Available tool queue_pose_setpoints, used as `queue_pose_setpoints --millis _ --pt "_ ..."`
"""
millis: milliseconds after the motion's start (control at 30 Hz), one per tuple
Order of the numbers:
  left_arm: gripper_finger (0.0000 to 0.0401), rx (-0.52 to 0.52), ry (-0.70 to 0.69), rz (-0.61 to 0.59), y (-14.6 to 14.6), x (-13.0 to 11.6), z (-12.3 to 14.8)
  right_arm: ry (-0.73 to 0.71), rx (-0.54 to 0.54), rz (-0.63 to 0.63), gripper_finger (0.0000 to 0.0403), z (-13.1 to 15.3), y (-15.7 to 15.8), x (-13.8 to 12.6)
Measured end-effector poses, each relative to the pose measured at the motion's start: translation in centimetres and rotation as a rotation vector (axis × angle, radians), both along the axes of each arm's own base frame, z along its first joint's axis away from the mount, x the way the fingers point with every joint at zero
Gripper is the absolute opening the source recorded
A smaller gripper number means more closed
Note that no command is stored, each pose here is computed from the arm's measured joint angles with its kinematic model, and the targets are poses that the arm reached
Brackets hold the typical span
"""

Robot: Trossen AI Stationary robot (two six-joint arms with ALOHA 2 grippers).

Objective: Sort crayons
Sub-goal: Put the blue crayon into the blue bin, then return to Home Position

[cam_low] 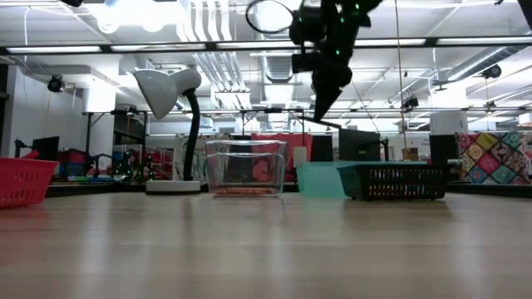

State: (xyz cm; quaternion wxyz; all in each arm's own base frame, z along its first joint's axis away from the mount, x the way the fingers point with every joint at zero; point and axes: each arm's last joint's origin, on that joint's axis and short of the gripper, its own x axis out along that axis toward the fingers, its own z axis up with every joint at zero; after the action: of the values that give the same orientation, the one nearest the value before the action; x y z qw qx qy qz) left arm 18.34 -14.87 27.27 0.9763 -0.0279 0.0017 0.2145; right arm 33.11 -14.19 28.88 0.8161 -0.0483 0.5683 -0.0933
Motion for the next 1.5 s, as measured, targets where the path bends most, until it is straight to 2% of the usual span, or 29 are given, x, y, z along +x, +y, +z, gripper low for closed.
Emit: queue_pose_setpoints --millis 367,500,767,900,1233,1400,1500 --pt "0.0000 0.003 -0.001 0.016 0.0 0.0 0.1 0.001 0.039 -0.008 0.0008 -4.9 -6.6 -4.1" --pt "0.0000 0.009 0.000 0.055 0.2 0.0 0.1 0.067 0.012 0.067 0.0008 -7.1 -8.4 -6.0" --pt "0.0000 0.070 0.030 0.073 0.3 0.0 0.1 0.106 0.055 -0.036 0.0009 -9.2 -11.3 -8.6" --pt "0.0000 0.085 0.038 0.082 0.4 0.1 0.1 0.095 0.051 -0.061 0.0018 -9.1 -11.9 -9.0" --pt "0.0000 0.095 0.044 0.111 1.0 0.5 0.2 0.034 0.047 -0.139 0.0099 -8.5 -12.2 -8.9" --pt "0.0000 0.148 0.062 0.114 1.5 0.1 0.8 -0.143 0.162 -0.118 0.0095 -6.6 -11.4 -8.6" --pt "0.0000 0.190 0.074 0.106 2.0 -0.2 1.4 -0.222 0.186 -0.071 0.0085 -5.0 -10.0 -8.1"
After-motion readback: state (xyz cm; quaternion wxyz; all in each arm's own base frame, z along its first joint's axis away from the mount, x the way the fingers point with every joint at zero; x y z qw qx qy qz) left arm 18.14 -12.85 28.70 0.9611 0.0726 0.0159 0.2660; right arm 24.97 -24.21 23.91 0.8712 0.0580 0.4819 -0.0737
